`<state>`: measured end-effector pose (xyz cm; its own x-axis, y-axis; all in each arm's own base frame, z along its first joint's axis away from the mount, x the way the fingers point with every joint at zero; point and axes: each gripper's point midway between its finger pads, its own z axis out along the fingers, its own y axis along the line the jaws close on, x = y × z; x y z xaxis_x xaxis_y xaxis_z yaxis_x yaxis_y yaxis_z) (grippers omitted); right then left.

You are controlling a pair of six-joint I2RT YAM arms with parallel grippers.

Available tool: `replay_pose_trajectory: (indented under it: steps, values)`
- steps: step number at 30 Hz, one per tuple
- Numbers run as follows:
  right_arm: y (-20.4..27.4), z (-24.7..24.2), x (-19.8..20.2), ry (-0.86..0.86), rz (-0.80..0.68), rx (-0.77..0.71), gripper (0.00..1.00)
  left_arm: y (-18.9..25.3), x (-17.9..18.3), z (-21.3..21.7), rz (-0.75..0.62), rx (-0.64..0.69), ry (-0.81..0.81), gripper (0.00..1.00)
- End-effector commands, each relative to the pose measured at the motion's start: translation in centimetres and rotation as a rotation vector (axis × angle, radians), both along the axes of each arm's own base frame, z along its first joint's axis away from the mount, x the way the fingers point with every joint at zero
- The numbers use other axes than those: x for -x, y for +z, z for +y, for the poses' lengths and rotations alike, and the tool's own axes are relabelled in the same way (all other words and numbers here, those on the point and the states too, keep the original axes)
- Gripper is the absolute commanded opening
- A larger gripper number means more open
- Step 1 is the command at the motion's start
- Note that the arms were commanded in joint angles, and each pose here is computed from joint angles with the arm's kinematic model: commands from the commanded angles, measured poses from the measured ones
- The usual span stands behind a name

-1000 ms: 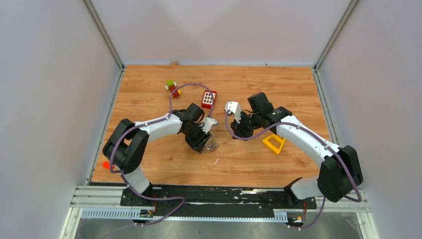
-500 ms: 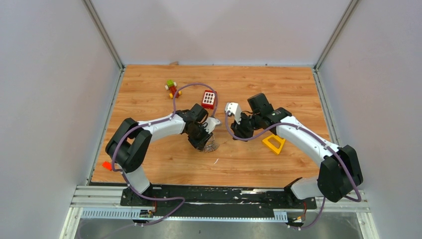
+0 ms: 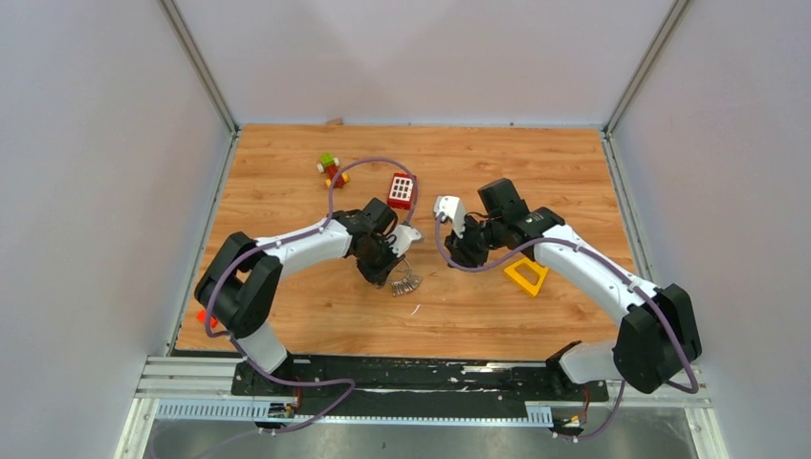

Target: Put the keys on the keyring

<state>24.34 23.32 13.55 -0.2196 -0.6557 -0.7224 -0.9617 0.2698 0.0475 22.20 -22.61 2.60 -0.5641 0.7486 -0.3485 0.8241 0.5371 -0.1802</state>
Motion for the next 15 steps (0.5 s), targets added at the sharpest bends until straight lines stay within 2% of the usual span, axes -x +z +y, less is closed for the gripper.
replay_pose_trajectory:
  steps: [1, 6, 9, 15]
  values:
    - [3.4, 0.7, -0.5, 0.012, -0.090, -0.081, 0.37, 4.1, -0.6, -0.9, -0.108, 0.081, -0.068, 0.00]
    - [7.8, 1.3, -0.4, 0.030, -0.223, -0.201, 0.36, 8.4, -0.7, -2.3, -0.208, 0.209, -0.157, 0.00]
    - [10.3, 2.1, 0.8, 0.098, -0.270, -0.298, 0.36, 11.0, -0.5, -3.0, -0.267, 0.287, -0.210, 0.00]
    - [12.3, 4.2, 4.1, 0.273, -0.205, -0.465, 0.38, 15.5, 1.0, -4.7, -0.318, 0.468, -0.278, 0.00]
